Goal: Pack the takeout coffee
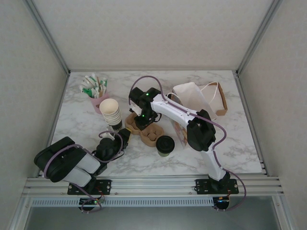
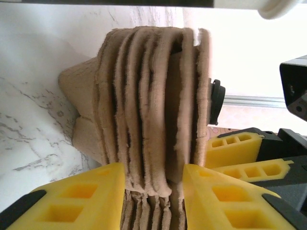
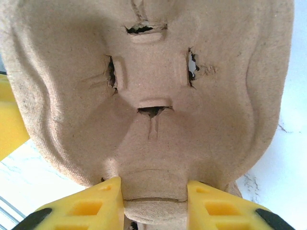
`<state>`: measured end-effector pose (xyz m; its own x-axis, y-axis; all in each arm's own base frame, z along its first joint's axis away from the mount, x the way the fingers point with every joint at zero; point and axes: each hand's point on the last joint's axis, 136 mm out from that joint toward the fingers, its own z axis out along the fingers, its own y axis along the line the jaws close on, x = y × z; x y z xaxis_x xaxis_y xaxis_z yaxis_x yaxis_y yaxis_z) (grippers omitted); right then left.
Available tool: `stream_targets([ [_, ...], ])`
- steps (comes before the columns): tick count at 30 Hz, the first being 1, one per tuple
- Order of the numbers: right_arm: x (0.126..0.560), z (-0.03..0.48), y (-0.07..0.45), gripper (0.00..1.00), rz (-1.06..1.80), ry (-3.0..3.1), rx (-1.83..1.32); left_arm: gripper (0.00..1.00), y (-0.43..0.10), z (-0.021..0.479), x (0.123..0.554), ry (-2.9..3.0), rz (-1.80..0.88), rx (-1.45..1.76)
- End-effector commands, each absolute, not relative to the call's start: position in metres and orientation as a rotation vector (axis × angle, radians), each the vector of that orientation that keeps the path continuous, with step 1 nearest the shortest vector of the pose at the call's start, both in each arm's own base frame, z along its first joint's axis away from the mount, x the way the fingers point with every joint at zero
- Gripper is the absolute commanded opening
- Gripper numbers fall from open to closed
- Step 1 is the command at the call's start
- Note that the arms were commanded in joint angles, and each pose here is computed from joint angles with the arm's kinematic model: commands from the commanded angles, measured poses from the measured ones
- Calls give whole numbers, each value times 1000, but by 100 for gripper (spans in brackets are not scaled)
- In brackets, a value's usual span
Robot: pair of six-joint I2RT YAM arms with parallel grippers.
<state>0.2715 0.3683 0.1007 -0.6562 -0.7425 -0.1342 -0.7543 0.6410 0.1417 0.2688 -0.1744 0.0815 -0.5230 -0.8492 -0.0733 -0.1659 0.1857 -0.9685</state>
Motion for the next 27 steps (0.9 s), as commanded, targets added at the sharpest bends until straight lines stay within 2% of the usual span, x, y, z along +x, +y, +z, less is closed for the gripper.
stream_targets([
  [1,262,109,375,32,334,2790,-1290,38,-178,87,270,1822,-1374,-916],
  [27,270,125,373,32,304,2756,-1251,36,-181,73,272,1872,-1345,-926],
])
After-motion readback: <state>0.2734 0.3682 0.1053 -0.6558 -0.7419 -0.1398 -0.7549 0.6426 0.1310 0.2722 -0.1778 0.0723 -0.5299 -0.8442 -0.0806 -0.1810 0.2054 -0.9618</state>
